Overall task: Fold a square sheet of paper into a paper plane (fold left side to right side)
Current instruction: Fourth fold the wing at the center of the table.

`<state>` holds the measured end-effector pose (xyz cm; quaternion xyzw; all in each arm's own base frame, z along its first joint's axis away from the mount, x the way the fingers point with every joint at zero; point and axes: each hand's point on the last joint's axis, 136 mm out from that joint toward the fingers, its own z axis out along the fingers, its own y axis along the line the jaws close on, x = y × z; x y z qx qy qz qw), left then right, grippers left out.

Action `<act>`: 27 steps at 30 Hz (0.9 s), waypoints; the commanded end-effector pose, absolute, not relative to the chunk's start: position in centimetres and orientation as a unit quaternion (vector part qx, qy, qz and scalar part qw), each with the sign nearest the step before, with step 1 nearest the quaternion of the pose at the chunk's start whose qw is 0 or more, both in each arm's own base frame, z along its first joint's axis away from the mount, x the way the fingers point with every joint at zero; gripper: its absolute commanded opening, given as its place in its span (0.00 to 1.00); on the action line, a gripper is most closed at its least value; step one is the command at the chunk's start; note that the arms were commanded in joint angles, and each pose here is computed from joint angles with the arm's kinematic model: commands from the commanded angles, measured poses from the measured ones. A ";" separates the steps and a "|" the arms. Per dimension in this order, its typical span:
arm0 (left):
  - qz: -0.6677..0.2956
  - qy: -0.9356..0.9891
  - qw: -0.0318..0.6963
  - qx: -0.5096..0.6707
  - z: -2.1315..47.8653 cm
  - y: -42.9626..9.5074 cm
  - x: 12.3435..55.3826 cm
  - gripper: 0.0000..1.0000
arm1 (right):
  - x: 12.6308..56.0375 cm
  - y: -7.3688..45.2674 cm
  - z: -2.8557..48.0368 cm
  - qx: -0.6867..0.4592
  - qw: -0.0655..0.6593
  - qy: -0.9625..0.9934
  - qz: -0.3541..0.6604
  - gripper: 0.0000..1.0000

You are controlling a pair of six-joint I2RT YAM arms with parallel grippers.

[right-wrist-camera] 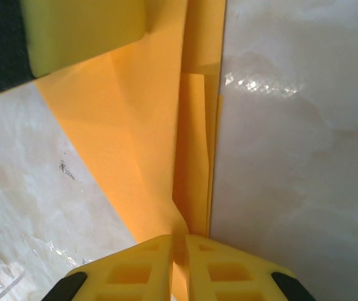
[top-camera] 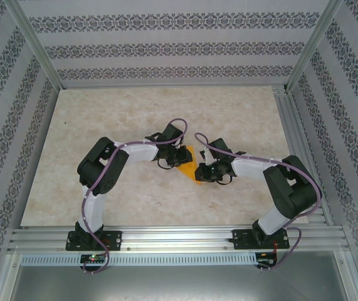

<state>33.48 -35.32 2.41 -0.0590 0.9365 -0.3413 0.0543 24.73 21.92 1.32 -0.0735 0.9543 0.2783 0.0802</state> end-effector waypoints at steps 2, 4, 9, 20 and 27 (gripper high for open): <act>-0.324 0.943 0.043 -0.068 0.6 -34.6 33.2 0.23 | 23.6 21.1 -0.3 -0.076 0.061 0.963 0.251 0.14; -0.323 0.943 0.043 -0.067 0.6 -34.6 33.2 0.23 | 23.2 21.0 -0.7 -0.076 0.053 0.965 0.247 0.14; -0.325 0.943 0.047 -0.063 1.3 -34.6 33.6 0.23 | 22.2 20.6 -1.3 -0.083 0.039 0.969 0.231 0.14; -0.359 0.925 0.116 -0.040 9.8 -32.9 34.9 0.28 | 21.4 19.5 -2.7 -0.058 0.008 0.979 0.195 0.12; -0.384 0.917 0.098 -0.035 9.3 -33.0 31.8 0.21 | 21.2 19.4 -3.0 -0.042 -0.001 0.981 0.192 0.12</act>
